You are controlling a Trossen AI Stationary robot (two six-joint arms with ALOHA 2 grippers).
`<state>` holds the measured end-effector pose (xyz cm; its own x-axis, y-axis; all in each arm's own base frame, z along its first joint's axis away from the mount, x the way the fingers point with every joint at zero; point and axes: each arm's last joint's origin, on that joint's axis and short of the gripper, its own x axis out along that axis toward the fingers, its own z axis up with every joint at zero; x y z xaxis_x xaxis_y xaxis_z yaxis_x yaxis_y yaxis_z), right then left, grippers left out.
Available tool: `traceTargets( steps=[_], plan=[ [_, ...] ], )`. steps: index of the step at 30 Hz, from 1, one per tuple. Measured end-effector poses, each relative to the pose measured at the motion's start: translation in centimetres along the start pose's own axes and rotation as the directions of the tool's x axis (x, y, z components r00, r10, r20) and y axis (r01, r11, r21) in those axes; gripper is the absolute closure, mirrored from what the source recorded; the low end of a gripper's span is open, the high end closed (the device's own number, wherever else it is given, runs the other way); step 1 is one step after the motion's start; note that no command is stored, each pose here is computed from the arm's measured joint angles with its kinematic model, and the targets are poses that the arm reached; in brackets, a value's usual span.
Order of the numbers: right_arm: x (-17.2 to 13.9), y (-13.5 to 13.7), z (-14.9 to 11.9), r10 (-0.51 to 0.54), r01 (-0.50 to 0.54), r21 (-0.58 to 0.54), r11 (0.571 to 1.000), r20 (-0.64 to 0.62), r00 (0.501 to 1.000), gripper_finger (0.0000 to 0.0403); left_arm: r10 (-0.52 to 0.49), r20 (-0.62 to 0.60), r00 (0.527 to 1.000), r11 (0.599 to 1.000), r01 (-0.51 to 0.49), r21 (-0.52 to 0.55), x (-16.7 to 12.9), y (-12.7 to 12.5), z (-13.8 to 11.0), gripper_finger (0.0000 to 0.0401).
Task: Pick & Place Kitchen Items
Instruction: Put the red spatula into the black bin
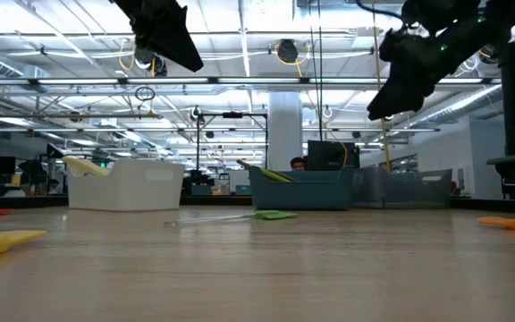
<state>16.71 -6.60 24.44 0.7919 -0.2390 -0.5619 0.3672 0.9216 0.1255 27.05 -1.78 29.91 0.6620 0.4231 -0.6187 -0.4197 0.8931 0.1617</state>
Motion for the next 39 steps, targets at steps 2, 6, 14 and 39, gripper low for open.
traceTargets(
  steps=[2, 6, 14, 39],
  plan=[
    [0.2, 1.3, -0.6, 0.063, -0.064, -0.019, 0.998, -0.031, 0.998, 0.0220, 0.000, 0.000, 1.000, 1.000, 0.000, -0.019, 0.0, 0.0, 0.0, 0.0304],
    [0.5, 3.6, -2.2, 0.164, -0.168, -0.034, 0.985, -0.094, 0.982, 0.0220, -0.022, -0.005, 1.000, 0.999, 0.022, -0.050, 0.0, -0.1, 0.0, 0.0304],
    [1.1, 6.2, -5.5, 0.196, -0.207, -0.087, 0.974, -0.122, 0.973, 0.0220, -0.050, -0.040, 0.998, 0.979, 0.040, -0.200, 0.4, -0.2, -0.8, 0.0304],
    [3.0, 5.5, -11.6, 0.288, -0.271, -0.123, 0.955, 0.157, 0.944, 0.0220, -0.106, -0.633, 0.767, 0.788, -0.324, -0.524, 2.3, 0.6, -11.6, 0.0232]
  ],
)
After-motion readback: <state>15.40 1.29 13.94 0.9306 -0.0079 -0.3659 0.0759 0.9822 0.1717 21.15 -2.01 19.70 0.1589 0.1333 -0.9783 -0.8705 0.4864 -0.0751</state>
